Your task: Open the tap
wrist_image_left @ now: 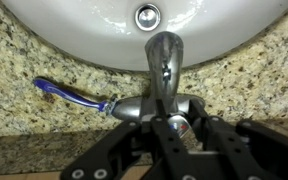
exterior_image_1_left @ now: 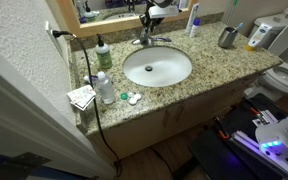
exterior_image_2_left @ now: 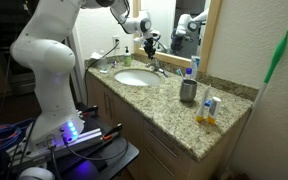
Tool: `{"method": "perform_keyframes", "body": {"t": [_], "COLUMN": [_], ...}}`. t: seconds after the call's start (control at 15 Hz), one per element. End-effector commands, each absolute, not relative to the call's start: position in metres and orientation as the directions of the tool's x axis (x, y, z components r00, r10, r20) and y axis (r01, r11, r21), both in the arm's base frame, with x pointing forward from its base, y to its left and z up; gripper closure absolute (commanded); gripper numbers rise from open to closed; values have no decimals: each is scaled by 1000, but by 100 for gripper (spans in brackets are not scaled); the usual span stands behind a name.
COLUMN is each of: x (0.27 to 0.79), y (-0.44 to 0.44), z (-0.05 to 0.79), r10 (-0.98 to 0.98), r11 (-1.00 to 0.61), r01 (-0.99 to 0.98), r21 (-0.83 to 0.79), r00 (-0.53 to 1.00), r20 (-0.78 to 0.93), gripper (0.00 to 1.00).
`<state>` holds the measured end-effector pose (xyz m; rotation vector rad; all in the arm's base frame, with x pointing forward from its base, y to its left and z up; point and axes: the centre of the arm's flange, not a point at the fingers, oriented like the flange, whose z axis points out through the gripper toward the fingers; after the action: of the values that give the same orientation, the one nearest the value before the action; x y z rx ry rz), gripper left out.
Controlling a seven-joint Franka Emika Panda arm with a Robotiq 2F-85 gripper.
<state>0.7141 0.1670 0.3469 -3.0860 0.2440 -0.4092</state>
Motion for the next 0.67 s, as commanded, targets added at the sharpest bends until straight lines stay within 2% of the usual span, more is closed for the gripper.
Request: {"method": "perform_keyframes", "body": {"t": [0.0, 0.6], "x": [715, 706], "y": [163, 117], "z": [360, 400], "r10": [-170, -396], "r11": [-985, -908], "r01": [-165, -307], "r21": [-40, -285], "r00": [951, 852], "r20": [257, 344], "gripper": [93, 93]}}
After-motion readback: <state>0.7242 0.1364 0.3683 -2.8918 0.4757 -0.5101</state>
